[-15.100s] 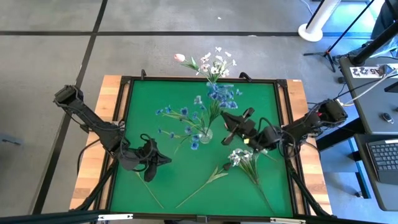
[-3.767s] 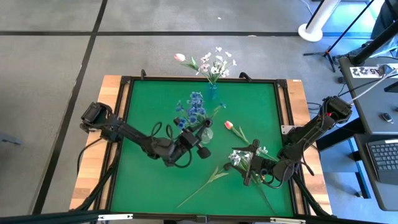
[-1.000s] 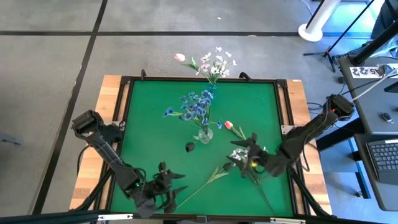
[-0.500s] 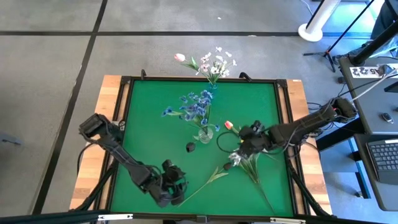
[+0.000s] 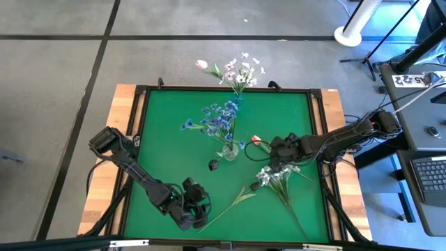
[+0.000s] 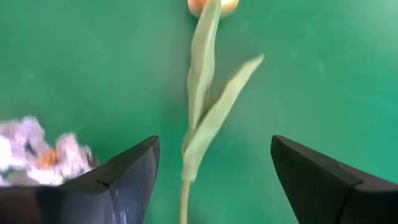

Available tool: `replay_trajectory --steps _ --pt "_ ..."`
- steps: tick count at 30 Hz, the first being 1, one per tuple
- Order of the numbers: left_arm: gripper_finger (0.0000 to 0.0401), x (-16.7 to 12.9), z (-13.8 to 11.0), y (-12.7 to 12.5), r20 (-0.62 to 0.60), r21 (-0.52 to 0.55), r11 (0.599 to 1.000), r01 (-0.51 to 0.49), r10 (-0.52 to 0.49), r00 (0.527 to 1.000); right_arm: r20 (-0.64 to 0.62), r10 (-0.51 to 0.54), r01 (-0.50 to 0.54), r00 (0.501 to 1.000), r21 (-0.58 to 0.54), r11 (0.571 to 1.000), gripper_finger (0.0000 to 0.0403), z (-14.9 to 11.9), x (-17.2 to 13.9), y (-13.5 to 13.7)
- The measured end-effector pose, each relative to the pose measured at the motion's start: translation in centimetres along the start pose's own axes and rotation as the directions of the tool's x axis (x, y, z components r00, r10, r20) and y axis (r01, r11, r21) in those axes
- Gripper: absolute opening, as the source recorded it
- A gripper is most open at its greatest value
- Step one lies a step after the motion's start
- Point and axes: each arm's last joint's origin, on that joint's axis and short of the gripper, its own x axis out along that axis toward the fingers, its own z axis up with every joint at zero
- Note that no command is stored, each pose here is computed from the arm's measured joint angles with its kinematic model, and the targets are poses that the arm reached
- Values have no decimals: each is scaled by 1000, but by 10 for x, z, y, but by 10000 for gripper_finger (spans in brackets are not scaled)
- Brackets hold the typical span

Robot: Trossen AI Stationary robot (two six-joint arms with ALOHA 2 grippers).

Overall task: Sort flowers into vase by color
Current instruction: Put the white flowers into the blue transparent vase

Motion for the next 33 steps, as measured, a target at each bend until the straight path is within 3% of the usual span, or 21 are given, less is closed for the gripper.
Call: replay_trajectory --steps 7,14,17,21,26,33 --pt "195 1 1 1 1 16 1000 -3 3 1000 -189 189 -175 964 90 981 307 -3 -12 11" --pt "195 3 3 2 2 9 1000 -10 10 1000 -146 140 -139 979 17 990 307 2 -62 31" --pt "195 3 3 2 -1 10 1000 -7 7 1000 -102 167 -167 981 11 986 307 -5 -80 44" --pt "195 0 0 0 -2 11 1000 1 -1 1000 -125 227 -228 966 3 974 307 -31 -95 60" --pt "195 0 -1 0 -3 10 1000 3 -3 1000 -71 219 -216 973 39 976 307 -72 -102 79" --pt "195 1 1 0 -2 -1 1000 0 0 1000 -121 229 -221 966 79 972 307 -122 -83 116"
